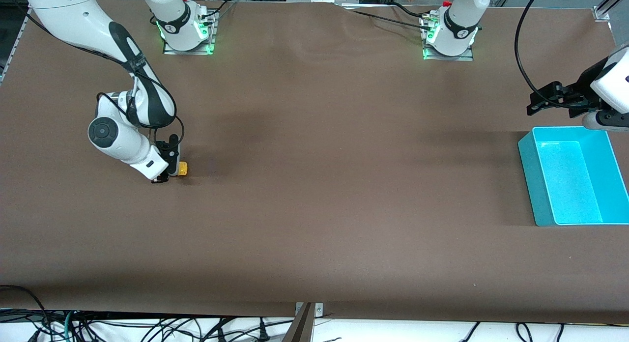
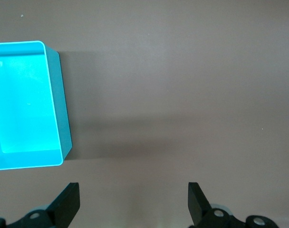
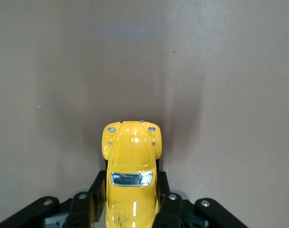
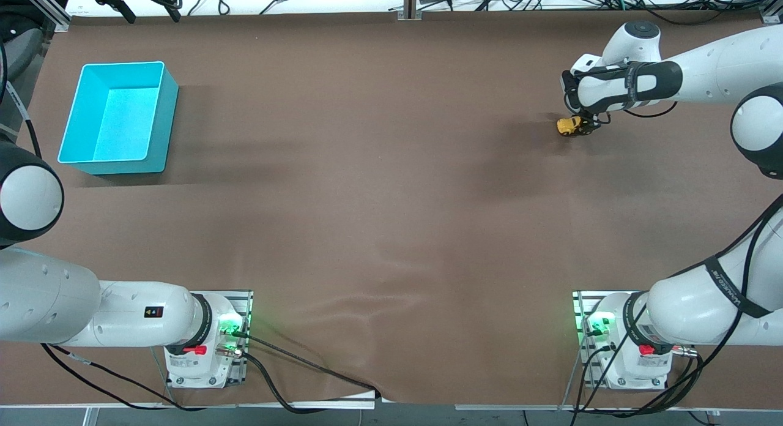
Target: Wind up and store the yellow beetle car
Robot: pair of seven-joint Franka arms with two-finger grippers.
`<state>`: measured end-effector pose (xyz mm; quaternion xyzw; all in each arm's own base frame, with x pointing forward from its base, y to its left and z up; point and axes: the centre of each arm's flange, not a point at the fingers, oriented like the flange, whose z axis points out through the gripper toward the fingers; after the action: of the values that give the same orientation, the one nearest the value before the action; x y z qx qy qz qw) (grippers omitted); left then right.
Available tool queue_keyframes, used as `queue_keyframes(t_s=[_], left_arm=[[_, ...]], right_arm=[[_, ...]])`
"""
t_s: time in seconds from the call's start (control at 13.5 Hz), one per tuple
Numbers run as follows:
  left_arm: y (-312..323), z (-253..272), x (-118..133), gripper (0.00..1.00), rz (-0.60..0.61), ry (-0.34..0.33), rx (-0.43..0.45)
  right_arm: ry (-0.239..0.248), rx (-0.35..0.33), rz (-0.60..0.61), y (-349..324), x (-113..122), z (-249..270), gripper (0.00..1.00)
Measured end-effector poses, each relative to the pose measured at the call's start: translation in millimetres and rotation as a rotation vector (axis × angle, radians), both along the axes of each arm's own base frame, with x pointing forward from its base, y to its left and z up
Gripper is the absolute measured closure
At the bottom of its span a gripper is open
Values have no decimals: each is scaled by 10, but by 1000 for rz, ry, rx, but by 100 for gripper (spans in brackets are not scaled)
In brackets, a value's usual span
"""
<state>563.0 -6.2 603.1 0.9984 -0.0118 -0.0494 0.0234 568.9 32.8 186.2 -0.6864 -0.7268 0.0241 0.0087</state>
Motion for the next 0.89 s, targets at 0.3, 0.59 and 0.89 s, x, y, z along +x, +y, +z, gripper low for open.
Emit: queue_keyframes(t_s=[0.3,0.59,0.89], left_arm=[[0,0,0,0,0,0,0],[0,-1,1,0,0,0,0],[0,-2,1,0,0,0,0]], right_arm=[[22,-1,14,-32,-30,-50,49],[109,-2,44,-157,-147,-339,7],[167,-24,36,-198,-1,199,0]])
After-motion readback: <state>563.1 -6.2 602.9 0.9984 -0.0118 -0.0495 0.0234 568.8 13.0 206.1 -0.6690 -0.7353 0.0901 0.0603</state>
